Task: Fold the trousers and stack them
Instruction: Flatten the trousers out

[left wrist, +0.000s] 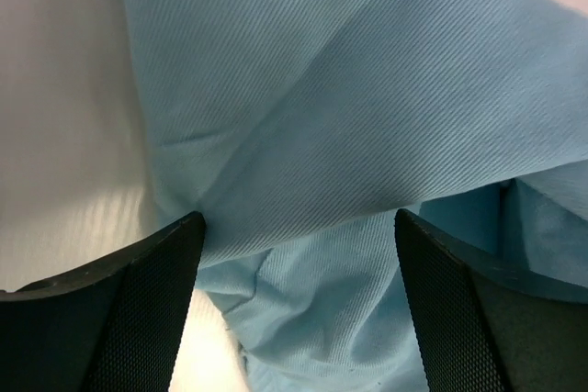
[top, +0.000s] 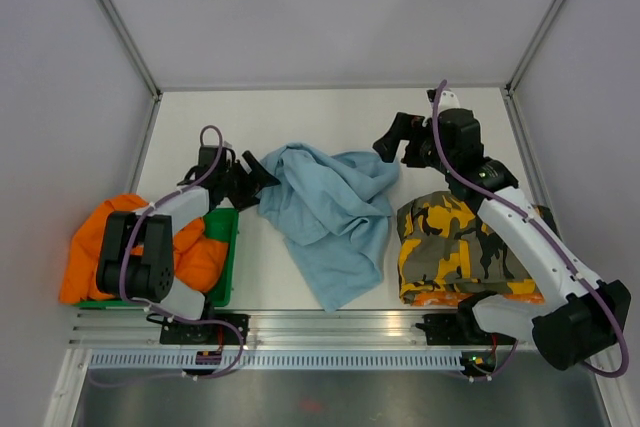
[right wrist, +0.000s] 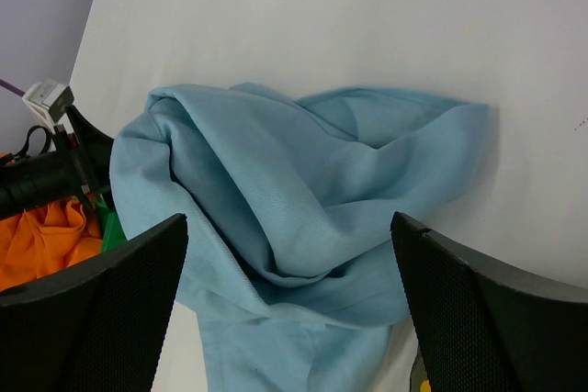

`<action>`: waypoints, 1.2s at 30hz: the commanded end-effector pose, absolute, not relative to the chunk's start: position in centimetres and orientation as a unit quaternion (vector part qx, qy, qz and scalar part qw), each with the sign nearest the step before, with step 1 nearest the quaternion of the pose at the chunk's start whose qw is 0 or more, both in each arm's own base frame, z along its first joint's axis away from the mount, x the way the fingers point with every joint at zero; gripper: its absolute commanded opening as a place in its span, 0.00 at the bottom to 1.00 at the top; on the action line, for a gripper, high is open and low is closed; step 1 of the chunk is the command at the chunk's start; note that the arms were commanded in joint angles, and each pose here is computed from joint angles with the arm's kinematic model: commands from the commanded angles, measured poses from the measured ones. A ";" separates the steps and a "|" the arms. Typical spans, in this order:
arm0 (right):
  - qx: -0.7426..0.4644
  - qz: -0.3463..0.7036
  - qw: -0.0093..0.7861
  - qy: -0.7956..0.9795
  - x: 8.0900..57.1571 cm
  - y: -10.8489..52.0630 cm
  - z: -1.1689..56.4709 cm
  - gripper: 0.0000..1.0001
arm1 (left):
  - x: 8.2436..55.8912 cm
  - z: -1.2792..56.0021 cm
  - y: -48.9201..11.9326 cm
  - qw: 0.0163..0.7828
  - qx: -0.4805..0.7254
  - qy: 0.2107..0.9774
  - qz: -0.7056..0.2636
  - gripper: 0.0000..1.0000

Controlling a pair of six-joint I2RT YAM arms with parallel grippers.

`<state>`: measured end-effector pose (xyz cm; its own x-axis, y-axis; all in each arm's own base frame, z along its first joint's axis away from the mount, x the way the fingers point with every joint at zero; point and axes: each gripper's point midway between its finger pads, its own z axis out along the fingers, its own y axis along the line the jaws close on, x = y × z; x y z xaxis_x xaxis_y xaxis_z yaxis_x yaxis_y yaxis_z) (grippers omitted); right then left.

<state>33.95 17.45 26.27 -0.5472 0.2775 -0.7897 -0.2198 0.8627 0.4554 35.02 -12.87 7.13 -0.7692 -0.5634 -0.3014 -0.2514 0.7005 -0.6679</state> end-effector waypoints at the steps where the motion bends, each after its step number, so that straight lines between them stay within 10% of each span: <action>1: 0.014 0.267 0.475 0.838 34.4 18.0 26.2 0.98 | 35.5 6.6 -12.0 0.289 -0.262 0.878 -0.278 0.89; 6: 0.006 0.271 0.480 0.835 35.0 18.4 26.8 0.98 | 36.2 5.7 -12.5 0.302 -0.247 0.889 -0.239 0.83; 8: 0.004 0.270 0.483 0.833 35.2 18.4 27.1 0.98 | 36.4 4.9 -13.1 0.289 -0.239 0.896 -0.236 0.53; 9: 0.003 0.268 0.483 0.833 35.2 18.4 27.1 0.98 | 36.5 5.0 -13.2 0.285 -0.238 0.898 -0.235 0.10; 10: 0.003 0.268 0.486 0.832 35.3 18.4 27.3 0.98 | 37.4 5.9 -13.2 0.293 -0.233 0.897 -0.236 0.02; 26: 0.091 0.151 0.516 0.838 35.6 12.9 27.2 0.98 | 40.8 48.2 -10.9 0.650 0.021 0.751 -0.120 0.02; 36: 0.307 0.007 0.532 0.789 33.7 -2.9 29.8 0.98 | 36.2 36.9 -36.2 0.533 0.188 0.814 -0.136 0.02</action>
